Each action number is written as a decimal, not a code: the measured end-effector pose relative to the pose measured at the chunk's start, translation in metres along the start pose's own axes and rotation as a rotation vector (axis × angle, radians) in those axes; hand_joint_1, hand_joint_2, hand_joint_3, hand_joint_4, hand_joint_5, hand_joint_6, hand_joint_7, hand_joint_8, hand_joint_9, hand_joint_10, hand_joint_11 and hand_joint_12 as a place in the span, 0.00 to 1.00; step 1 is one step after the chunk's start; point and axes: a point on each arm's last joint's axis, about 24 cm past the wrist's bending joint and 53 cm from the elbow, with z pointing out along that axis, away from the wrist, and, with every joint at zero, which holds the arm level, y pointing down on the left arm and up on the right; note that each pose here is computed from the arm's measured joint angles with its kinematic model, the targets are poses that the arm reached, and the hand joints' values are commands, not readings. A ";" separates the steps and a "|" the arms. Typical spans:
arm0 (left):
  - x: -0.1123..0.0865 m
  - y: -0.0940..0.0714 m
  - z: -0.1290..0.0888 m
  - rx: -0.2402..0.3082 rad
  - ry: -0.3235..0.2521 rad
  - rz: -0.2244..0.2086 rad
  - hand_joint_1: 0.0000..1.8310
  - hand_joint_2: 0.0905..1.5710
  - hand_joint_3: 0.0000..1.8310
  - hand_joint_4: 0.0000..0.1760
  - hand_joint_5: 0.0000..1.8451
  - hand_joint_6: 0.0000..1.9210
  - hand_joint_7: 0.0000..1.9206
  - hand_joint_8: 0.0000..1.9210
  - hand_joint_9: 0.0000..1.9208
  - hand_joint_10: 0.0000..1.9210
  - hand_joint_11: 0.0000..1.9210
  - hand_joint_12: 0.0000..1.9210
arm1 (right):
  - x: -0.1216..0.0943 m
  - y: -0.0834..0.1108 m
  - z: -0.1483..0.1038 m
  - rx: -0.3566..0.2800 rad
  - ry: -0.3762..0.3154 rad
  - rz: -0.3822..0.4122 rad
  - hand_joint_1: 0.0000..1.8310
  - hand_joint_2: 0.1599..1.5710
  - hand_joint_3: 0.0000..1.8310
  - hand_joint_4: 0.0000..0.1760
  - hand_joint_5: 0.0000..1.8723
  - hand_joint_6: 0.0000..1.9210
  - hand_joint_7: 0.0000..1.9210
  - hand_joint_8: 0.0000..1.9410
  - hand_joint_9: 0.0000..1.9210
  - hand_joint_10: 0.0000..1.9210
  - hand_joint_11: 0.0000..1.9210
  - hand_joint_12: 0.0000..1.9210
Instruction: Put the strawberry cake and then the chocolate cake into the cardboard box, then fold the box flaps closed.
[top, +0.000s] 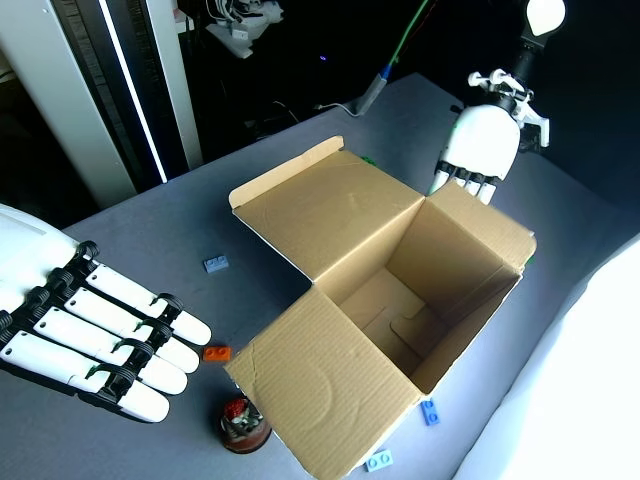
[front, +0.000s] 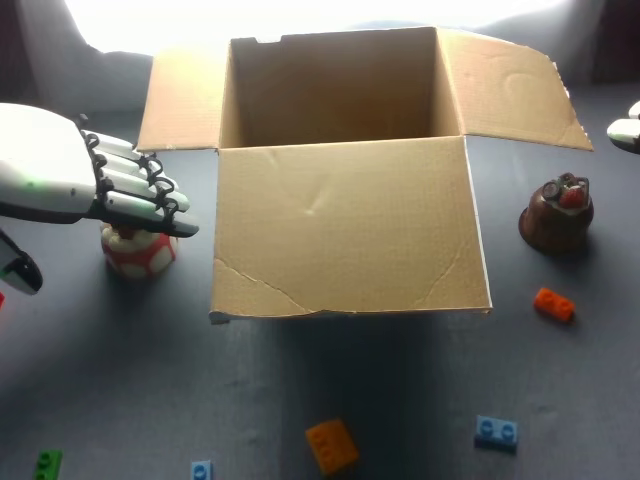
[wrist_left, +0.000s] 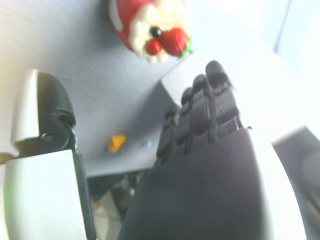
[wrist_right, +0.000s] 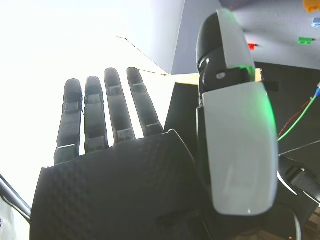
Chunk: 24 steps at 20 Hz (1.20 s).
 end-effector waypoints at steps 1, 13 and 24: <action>-0.003 0.002 0.003 -0.003 -0.008 -0.018 0.65 0.56 0.00 0.34 0.01 0.00 0.04 0.00 0.05 0.00 0.00 0.23 | 0.000 0.000 0.000 0.000 0.000 0.000 0.34 0.64 0.00 0.00 0.07 0.00 0.06 0.00 0.05 0.03 0.00 0.22; -0.016 0.010 0.028 -0.011 -0.060 -0.140 0.68 0.55 0.00 0.34 0.02 0.00 0.05 0.00 0.09 0.01 0.00 0.29 | 0.001 0.001 0.001 -0.002 0.001 -0.002 0.36 0.62 0.00 0.00 0.10 0.01 0.08 0.00 0.07 0.01 0.00 0.37; -0.002 0.030 0.040 -0.068 -0.032 -0.149 0.68 0.53 0.00 0.45 0.12 0.00 0.17 0.00 0.19 0.01 0.00 0.51 | 0.001 0.002 0.001 -0.005 0.002 -0.009 0.35 0.60 0.00 0.00 0.10 0.00 0.09 0.00 0.09 0.01 0.00 0.38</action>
